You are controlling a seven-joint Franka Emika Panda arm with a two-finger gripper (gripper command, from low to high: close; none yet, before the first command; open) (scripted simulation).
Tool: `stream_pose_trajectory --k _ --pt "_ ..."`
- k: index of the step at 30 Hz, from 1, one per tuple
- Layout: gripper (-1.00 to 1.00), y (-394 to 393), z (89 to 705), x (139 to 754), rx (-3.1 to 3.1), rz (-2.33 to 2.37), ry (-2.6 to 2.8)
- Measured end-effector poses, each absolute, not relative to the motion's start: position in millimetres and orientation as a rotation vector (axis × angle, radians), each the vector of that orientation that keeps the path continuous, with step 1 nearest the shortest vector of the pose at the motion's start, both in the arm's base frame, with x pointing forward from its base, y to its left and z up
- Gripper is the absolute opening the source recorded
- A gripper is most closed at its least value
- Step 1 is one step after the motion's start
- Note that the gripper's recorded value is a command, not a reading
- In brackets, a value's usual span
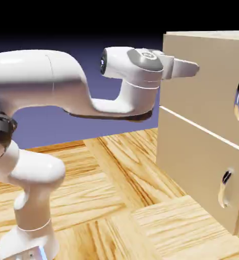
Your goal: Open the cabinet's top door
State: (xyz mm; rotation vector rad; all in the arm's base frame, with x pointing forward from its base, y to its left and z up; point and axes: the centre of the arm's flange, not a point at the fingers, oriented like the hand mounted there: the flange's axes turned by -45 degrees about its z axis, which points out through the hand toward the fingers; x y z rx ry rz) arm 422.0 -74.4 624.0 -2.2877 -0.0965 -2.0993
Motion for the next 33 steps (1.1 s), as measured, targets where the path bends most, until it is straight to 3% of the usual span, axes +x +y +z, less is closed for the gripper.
stream_pose_trajectory --k 20,25,26,33 --pt "0.00 -166 529 500 -2.204 -2.204 -0.039" --pt "0.00 -164 529 548 -2.203 -2.203 -0.039" --pt "-1.00 -164 529 550 -2.204 -2.204 -0.039" --pt "-1.00 -155 530 518 -2.235 -2.235 0.031"
